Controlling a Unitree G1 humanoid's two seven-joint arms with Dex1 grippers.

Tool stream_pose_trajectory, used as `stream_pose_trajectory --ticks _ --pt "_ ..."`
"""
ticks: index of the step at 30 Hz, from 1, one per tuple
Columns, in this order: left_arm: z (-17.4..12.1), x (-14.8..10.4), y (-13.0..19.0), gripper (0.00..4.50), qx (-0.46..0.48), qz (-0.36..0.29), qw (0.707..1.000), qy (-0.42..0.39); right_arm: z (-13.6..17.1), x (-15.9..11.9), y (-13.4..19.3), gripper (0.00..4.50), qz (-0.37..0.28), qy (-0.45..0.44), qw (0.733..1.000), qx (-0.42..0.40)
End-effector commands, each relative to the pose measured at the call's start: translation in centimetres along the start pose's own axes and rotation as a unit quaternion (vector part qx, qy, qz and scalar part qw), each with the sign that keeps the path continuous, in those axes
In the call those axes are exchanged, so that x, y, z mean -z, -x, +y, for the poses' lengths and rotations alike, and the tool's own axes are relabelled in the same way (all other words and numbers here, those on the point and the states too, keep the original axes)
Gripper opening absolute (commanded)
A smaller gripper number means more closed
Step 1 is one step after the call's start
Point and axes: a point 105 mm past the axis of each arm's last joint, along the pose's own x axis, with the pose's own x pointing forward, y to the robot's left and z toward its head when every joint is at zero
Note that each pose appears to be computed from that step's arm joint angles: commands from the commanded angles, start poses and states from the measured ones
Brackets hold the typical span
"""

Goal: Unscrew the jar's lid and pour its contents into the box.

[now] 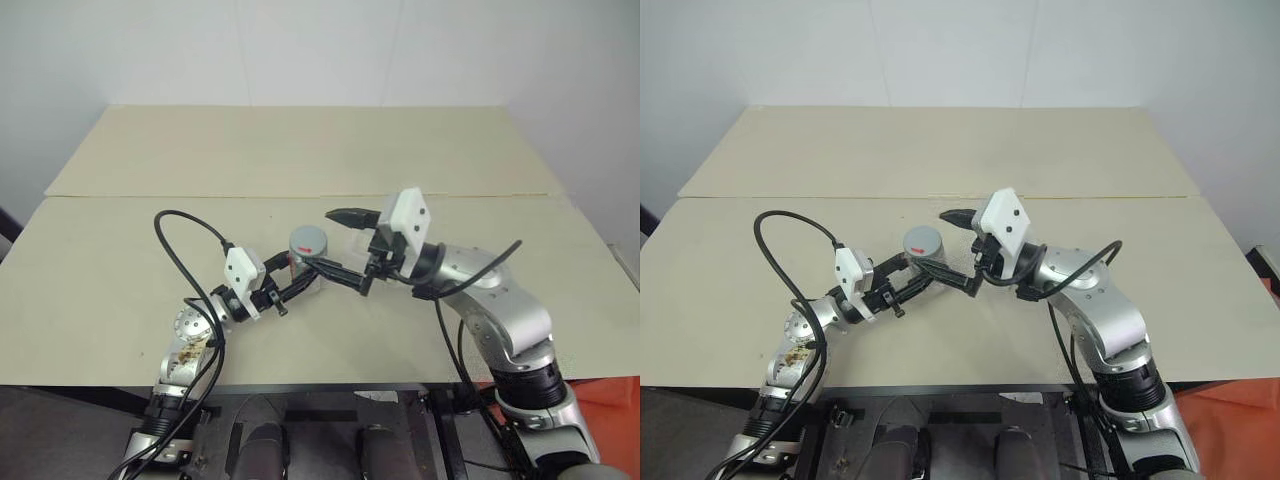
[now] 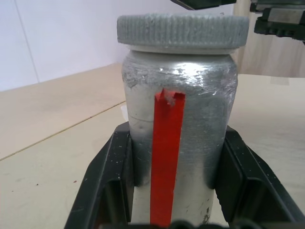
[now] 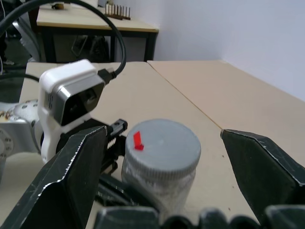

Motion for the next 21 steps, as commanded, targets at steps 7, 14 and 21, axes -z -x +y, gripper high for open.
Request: stream_pose_trajectory --ticks 7,14,21 --pt "-0.4 -1.3 -0.4 1.88 0.009 -0.026 0.999 -0.022 0.4 -1.1 -1.2 4.47 -0.02 0.013 1.0 -0.011" --pt "-0.4 -1.3 -0.5 1.88 0.01 -0.026 0.999 -0.022 0.1 -0.7 -1.6 4.47 -0.014 0.0 1.0 -0.009" --pt "-0.5 -1.2 -0.5 1.88 0.011 -0.026 0.999 -0.021 0.1 -0.4 -1.7 4.47 -0.012 -0.005 1.0 -0.012"
